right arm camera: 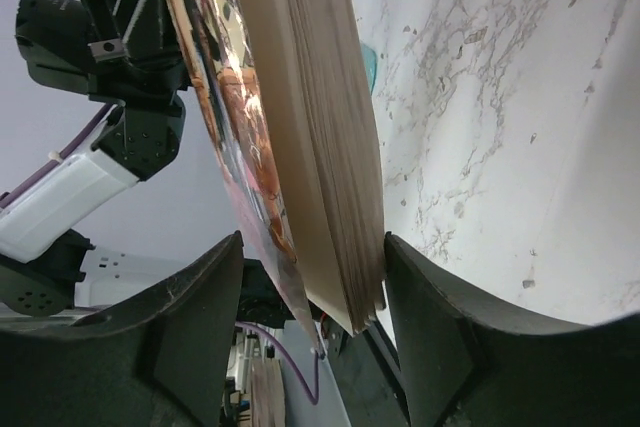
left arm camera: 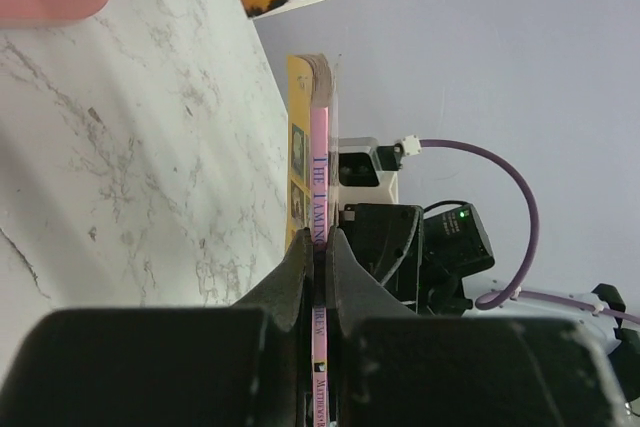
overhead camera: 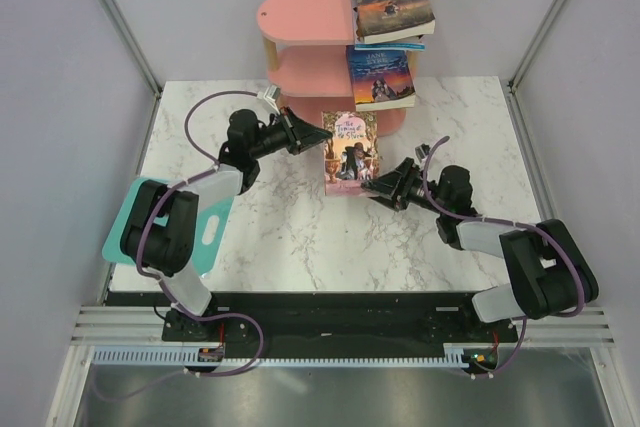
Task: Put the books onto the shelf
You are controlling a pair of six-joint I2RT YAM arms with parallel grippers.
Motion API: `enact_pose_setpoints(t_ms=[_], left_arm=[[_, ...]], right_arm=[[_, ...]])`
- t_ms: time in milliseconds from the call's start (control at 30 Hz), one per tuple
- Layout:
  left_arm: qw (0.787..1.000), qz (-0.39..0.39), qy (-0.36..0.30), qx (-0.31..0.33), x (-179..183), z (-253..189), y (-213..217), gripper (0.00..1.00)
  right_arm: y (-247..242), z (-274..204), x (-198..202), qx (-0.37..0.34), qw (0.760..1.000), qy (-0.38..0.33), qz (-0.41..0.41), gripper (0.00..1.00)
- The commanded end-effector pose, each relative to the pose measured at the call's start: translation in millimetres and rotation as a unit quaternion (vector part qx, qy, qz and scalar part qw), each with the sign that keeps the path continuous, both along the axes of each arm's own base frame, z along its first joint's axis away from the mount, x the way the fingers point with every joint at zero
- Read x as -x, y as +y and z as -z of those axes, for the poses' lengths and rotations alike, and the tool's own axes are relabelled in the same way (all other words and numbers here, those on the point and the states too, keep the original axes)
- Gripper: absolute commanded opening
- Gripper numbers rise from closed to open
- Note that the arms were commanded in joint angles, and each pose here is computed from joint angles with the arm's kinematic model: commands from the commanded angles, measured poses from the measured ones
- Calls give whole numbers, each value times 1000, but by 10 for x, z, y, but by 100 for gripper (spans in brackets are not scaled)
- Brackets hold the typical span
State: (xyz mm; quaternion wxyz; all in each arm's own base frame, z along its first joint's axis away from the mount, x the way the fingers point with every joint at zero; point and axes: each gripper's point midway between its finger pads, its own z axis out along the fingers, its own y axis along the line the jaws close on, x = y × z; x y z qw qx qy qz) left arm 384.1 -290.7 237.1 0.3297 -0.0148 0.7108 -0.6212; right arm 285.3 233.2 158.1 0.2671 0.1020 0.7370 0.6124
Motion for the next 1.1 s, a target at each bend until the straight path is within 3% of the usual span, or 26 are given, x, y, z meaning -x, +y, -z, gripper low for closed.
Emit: enact_pose_setpoints(t_ms=[0, 167, 300, 400, 500, 600, 700, 1067], left_arm=[[1000, 6, -5, 16, 8, -16, 0, 2], [1000, 4, 6, 13, 36, 112, 15, 2], [1000, 3, 12, 8, 22, 189, 10, 2], [1000, 2, 14, 3, 5, 227, 10, 2], [1000, 0, 16, -10, -7, 265, 32, 13], [999, -11, 16, -29, -20, 290, 103, 35], [998, -29, 14, -52, -39, 311, 222, 46], [993, -46, 27, -101, 101, 606, 503, 52]], right_arm=[[-3, -235, -34, -12, 999, -45, 10, 64], [20, -280, -79, -17, 999, -47, 6, 59], [51, -357, -48, -39, 998, -53, -7, 29], [64, -411, -55, -41, 997, -63, -13, 17], [69, -478, -82, -25, 996, -79, -17, 13], [79, -510, -100, 9, 996, -82, -27, 12], [84, -642, -133, 41, 993, -106, -40, 11], [166, -967, -292, 50, 985, -148, -67, 13]])
